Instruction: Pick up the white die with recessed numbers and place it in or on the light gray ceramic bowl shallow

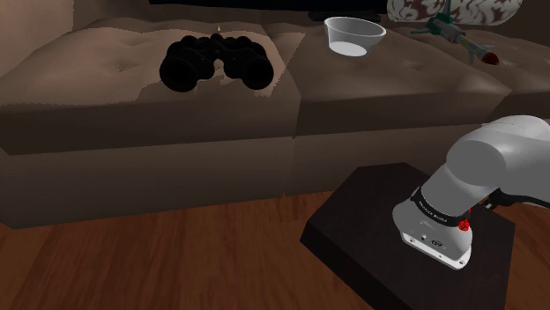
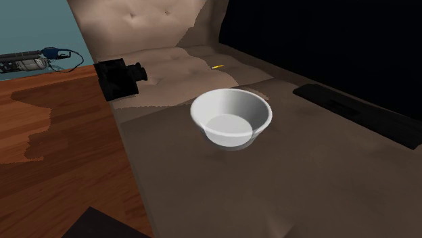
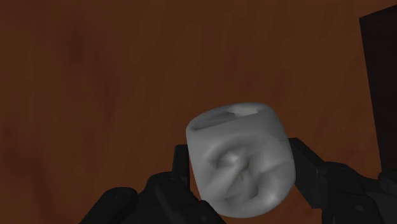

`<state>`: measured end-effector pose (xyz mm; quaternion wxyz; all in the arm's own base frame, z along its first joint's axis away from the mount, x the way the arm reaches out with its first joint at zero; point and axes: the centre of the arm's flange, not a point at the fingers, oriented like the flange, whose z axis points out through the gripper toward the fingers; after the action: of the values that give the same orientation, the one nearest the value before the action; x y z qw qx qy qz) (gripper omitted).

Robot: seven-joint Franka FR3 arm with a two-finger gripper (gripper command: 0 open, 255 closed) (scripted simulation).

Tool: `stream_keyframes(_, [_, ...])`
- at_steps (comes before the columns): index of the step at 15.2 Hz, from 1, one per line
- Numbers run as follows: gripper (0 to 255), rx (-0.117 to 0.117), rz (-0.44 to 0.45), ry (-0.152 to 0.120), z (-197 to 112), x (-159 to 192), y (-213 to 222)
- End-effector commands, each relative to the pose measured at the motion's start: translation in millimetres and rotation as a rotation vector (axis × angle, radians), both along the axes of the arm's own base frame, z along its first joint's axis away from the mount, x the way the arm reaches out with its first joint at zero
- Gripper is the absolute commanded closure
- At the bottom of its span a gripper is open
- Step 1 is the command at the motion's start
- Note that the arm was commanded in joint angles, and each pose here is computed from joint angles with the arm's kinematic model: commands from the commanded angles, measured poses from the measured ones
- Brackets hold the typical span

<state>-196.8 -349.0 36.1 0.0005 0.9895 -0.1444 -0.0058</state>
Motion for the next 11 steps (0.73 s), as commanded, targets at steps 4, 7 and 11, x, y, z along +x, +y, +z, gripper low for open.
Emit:
stream_keyframes(4, [255,0.000,0.000,0.000,0,0,0])
stream_keyframes(7, [255,0.000,0.000,0.000,0,0,0])
stream_keyframes(11, [255,0.000,0.000,0.000,11,0,0])
